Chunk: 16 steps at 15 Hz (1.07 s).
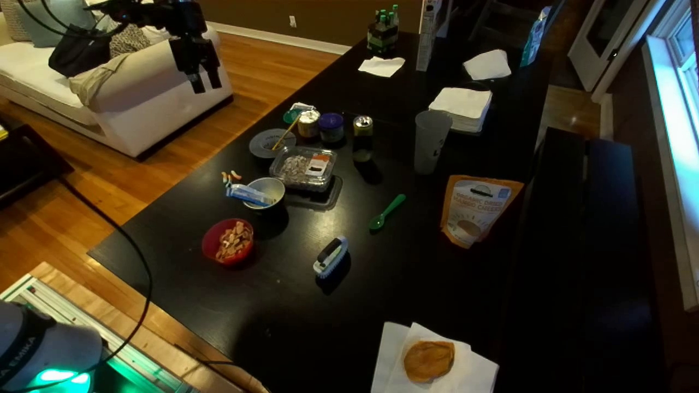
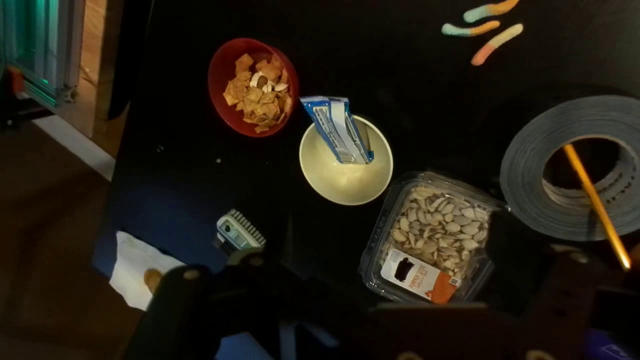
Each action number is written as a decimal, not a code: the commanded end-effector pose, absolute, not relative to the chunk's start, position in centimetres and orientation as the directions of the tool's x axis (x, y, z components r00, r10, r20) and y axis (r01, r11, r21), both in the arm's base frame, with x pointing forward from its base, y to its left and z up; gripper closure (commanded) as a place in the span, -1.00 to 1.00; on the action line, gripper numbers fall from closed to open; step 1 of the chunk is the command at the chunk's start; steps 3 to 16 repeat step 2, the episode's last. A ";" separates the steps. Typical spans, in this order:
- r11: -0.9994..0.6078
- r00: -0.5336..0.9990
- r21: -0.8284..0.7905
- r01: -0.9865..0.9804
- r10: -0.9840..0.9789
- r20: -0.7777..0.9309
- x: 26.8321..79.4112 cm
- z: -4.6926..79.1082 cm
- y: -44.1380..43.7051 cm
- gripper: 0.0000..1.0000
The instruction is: Put the chocolate bar inside the bowl
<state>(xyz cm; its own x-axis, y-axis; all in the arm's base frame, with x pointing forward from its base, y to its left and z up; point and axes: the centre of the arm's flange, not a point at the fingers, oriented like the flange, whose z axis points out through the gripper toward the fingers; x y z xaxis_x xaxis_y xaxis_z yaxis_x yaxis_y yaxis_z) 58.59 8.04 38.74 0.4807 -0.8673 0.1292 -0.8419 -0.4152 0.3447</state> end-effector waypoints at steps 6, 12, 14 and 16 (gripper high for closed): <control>-0.436 0.499 0.336 -0.835 -0.857 0.127 58.0 39.2 7.9 -1.00; -0.436 0.499 0.336 -0.835 -0.857 0.127 58.0 39.2 7.9 -1.00; -0.436 0.499 0.336 -0.835 -0.857 0.127 58.0 39.2 7.9 -1.00; -0.436 0.499 0.336 -0.835 -0.857 0.127 58.0 39.2 7.9 -1.00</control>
